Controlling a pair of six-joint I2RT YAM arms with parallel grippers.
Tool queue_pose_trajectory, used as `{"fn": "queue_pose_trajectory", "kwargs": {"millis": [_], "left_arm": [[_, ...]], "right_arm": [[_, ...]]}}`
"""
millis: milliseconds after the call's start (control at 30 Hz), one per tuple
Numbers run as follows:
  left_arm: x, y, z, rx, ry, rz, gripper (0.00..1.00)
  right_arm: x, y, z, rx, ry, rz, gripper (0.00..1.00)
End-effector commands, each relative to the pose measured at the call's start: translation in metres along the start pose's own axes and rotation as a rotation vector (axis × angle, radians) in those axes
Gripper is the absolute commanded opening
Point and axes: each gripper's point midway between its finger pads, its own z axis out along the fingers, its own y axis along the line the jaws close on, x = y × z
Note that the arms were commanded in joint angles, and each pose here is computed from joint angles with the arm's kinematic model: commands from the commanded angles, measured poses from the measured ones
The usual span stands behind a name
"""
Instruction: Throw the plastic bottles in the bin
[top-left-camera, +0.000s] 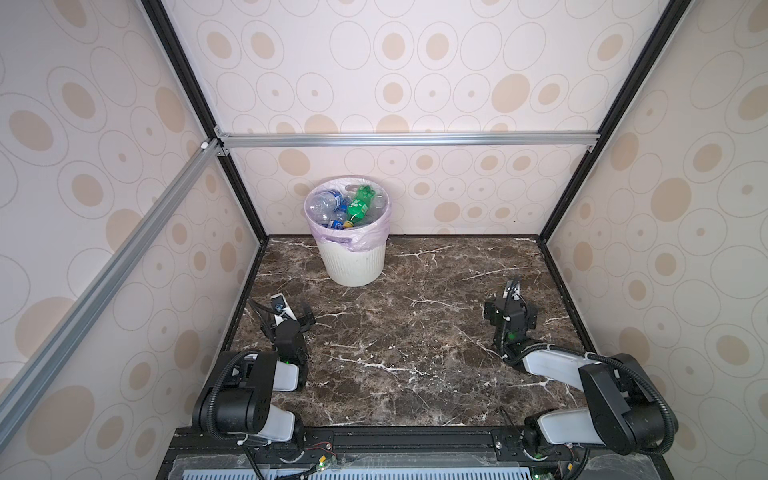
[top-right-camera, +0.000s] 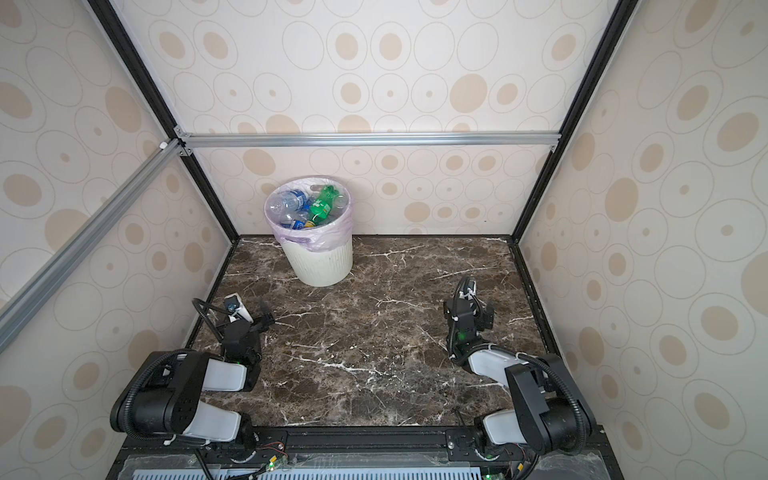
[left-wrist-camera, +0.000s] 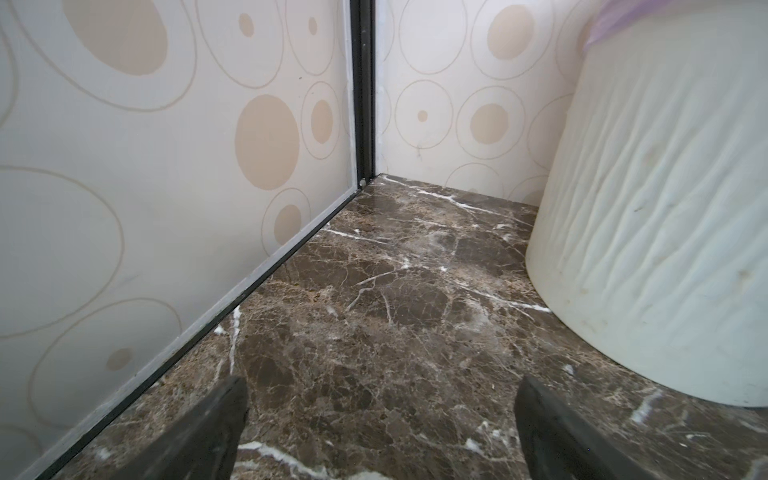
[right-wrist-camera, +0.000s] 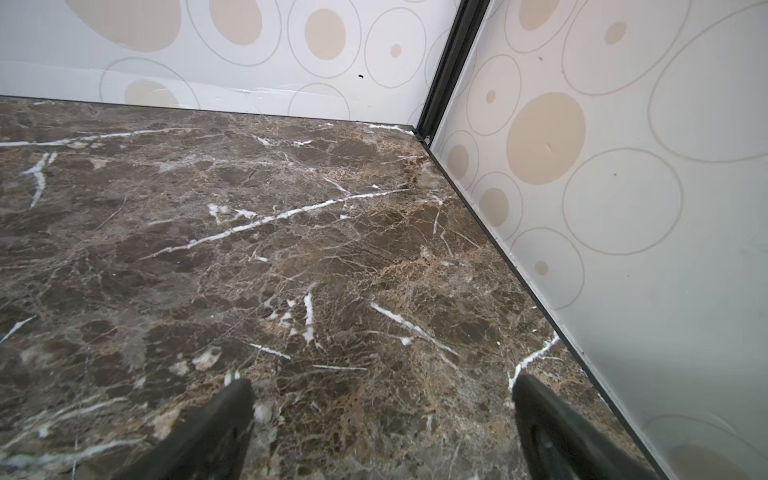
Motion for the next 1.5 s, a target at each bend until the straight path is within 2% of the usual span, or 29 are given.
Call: {"fn": "queue_pose_trajectory", "kwargs": {"millis": [0, 33, 67, 133, 167, 433, 567, 667, 733, 867, 933, 1000, 1033, 1067, 1133, 1200, 1300, 1367, 1467], "left_arm": [[-0.020, -0.025, -0.006, 0.151, -0.132, 0.044, 0.99], [-0.020, -0.025, -0.007, 0.155, -0.145, 0.047, 0.99], [-0.011, -0.028, -0.001, 0.163, -0.077, 0.060, 0.99], [-0.014, -0.032, 0.006, 0.163, -0.088, 0.071, 0.99], [-0.008, -0.035, 0.007, 0.172, -0.054, 0.079, 0.99], [-0.011, -0.035, 0.008, 0.171, -0.070, 0.081, 0.99], [-0.010, -0.036, 0.008, 0.172, -0.061, 0.082, 0.99], [-0.011, -0.035, 0.008, 0.170, -0.063, 0.081, 0.99], [-0.010, -0.035, 0.009, 0.168, -0.062, 0.081, 0.99], [-0.010, -0.035, 0.009, 0.166, -0.062, 0.081, 0.99], [-0.010, -0.035, 0.009, 0.167, -0.062, 0.081, 0.99], [-0.009, -0.035, 0.009, 0.164, -0.059, 0.082, 0.99], [-0.010, -0.035, 0.010, 0.162, -0.059, 0.081, 0.99], [-0.010, -0.035, 0.010, 0.161, -0.058, 0.081, 0.99], [-0.010, -0.035, 0.010, 0.159, -0.058, 0.082, 0.99], [-0.010, -0.034, 0.010, 0.158, -0.059, 0.082, 0.99], [-0.010, -0.035, 0.009, 0.158, -0.062, 0.084, 0.99], [-0.011, -0.035, 0.008, 0.156, -0.064, 0.086, 0.99], [-0.011, -0.038, 0.008, 0.133, -0.064, 0.114, 0.99]], "right_arm": [[-0.008, 0.005, -0.002, -0.040, -0.047, 0.010, 1.00], [-0.008, 0.006, -0.002, -0.047, -0.051, 0.003, 1.00], [-0.008, 0.008, -0.001, -0.053, -0.051, -0.006, 1.00], [-0.009, 0.010, -0.001, -0.065, -0.054, -0.013, 1.00], [-0.009, 0.010, -0.001, -0.064, -0.055, -0.013, 1.00], [-0.009, -0.002, -0.006, -0.025, -0.083, 0.028, 1.00], [-0.006, -0.007, -0.010, -0.009, -0.071, 0.009, 1.00], [-0.008, 0.002, -0.018, -0.095, -0.127, 0.034, 1.00], [-0.008, -0.009, -0.009, -0.070, -0.136, 0.064, 1.00], [0.007, 0.008, 0.002, -0.191, -0.185, 0.056, 1.00], [0.005, 0.016, 0.009, -0.179, -0.230, 0.016, 1.00], [0.017, 0.017, 0.015, -0.208, -0.074, 0.017, 1.00], [0.014, 0.017, 0.023, -0.251, -0.077, 0.043, 1.00], [0.012, 0.014, 0.033, -0.233, -0.079, 0.069, 1.00], [0.020, 0.007, 0.042, -0.189, 0.047, 0.087, 1.00], [0.015, 0.005, 0.042, -0.189, -0.019, 0.093, 1.00], [0.019, 0.005, 0.041, -0.192, 0.033, 0.093, 1.00], [0.016, 0.005, 0.041, -0.189, -0.009, 0.091, 1.00], [0.019, 0.006, 0.040, -0.192, 0.020, 0.083, 1.00]]}}
